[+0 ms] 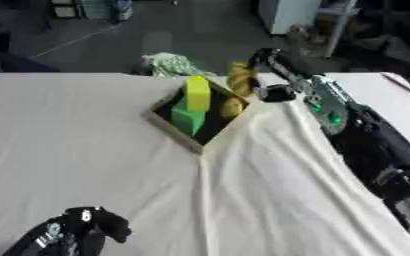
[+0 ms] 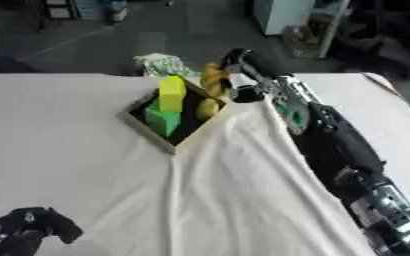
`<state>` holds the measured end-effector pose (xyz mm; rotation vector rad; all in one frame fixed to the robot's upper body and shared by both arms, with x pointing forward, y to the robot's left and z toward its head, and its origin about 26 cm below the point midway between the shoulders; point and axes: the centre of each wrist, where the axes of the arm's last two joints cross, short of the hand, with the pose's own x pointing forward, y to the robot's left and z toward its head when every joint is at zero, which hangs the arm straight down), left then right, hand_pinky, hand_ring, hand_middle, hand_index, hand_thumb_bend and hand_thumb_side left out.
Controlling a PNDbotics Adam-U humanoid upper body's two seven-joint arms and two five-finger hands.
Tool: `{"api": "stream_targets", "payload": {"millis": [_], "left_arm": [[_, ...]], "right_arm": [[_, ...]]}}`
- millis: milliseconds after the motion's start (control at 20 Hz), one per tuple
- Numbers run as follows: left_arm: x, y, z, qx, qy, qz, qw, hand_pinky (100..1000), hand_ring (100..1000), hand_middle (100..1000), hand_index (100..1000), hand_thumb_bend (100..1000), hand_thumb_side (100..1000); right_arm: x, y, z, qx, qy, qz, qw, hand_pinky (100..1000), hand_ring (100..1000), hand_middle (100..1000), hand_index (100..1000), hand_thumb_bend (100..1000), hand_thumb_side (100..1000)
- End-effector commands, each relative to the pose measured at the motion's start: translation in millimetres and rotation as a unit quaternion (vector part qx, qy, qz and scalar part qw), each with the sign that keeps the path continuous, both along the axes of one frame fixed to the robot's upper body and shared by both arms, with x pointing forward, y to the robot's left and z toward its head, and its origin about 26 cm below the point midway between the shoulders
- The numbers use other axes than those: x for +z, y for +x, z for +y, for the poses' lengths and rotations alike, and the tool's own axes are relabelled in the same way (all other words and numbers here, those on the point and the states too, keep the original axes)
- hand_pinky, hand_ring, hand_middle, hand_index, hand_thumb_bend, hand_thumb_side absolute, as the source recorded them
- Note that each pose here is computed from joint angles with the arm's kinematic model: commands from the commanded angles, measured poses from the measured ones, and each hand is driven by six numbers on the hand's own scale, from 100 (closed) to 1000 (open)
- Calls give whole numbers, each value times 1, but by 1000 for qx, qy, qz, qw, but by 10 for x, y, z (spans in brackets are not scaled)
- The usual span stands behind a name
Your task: Pick up objects on the table and place them in the box.
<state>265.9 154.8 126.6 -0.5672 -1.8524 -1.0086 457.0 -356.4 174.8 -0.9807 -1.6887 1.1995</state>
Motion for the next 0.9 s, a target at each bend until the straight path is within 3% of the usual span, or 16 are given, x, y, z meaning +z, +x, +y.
{"api": "stream_targets", "payload": {"millis": [50,350,600,850,900], "left_arm": [[87,-6,2,-3,-6,-17,1000,719,697,540,731,100,702],[92,-6,-6,-6,-6,-18,1000,719,697,540,731,100,701],[93,-6,-9,-7,-7,-18,1000,719,697,540,731,100,701],[94,-5,-9,-7,-7,-18,1000,719,696,540,730,100,701],[94,-5,-9,-7,-7,-18,1000,719,696,540,730,100,701]], "right_arm": [[103,32,-27,-7,-7,-14,1000,784,806,770,395,100,106],[4,72,60,-2,-21,3,1000,791,813,778,474,100,121],[-59,92,131,2,-35,12,999,799,820,785,707,100,124],[-49,91,185,10,-54,4,998,811,827,791,840,100,127],[-35,88,194,13,-59,0,998,815,830,794,864,100,182]]}}
